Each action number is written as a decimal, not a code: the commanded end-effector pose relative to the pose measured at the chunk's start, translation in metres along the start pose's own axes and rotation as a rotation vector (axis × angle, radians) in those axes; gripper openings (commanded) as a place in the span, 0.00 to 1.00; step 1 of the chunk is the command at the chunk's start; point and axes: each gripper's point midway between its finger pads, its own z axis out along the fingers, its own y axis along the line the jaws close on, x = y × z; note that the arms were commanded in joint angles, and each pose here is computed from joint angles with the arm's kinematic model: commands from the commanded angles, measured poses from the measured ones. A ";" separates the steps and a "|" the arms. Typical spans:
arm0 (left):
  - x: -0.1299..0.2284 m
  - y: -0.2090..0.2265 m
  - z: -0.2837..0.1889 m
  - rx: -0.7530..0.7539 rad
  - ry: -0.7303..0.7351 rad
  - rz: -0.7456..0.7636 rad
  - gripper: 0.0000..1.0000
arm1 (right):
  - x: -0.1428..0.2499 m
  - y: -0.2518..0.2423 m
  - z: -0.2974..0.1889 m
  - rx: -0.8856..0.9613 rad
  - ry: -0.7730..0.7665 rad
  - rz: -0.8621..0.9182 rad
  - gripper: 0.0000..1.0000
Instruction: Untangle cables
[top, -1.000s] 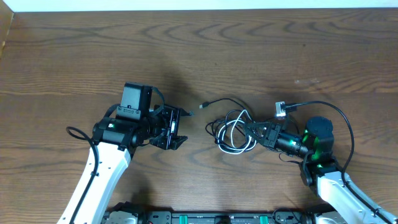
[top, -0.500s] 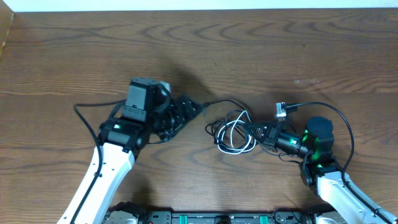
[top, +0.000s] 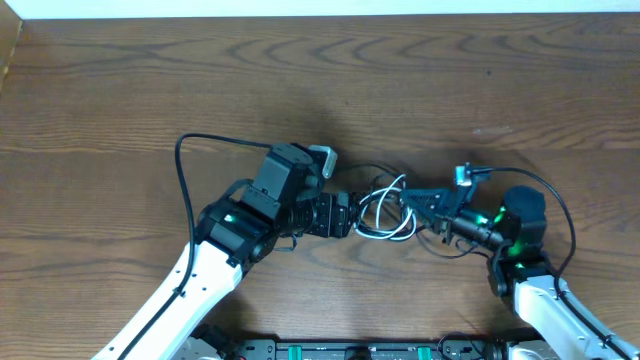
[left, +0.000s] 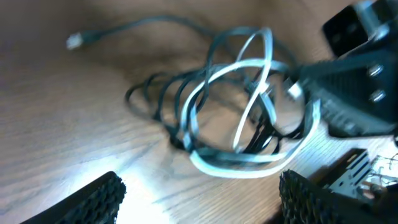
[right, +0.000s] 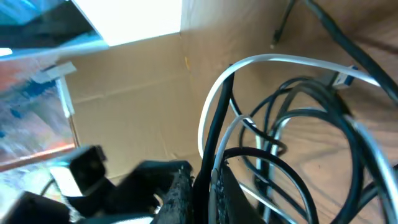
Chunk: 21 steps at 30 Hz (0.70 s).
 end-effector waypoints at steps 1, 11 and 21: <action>0.003 0.007 -0.002 -0.046 0.007 -0.055 0.85 | 0.001 0.012 -0.004 -0.036 0.033 0.003 0.01; 0.020 -0.006 0.027 0.023 0.174 -0.697 0.95 | 0.002 0.038 -0.008 -0.127 0.041 -0.109 0.02; 0.012 -0.027 0.078 0.174 0.330 -0.861 0.54 | 0.005 0.042 -0.009 -0.139 0.057 -0.088 0.02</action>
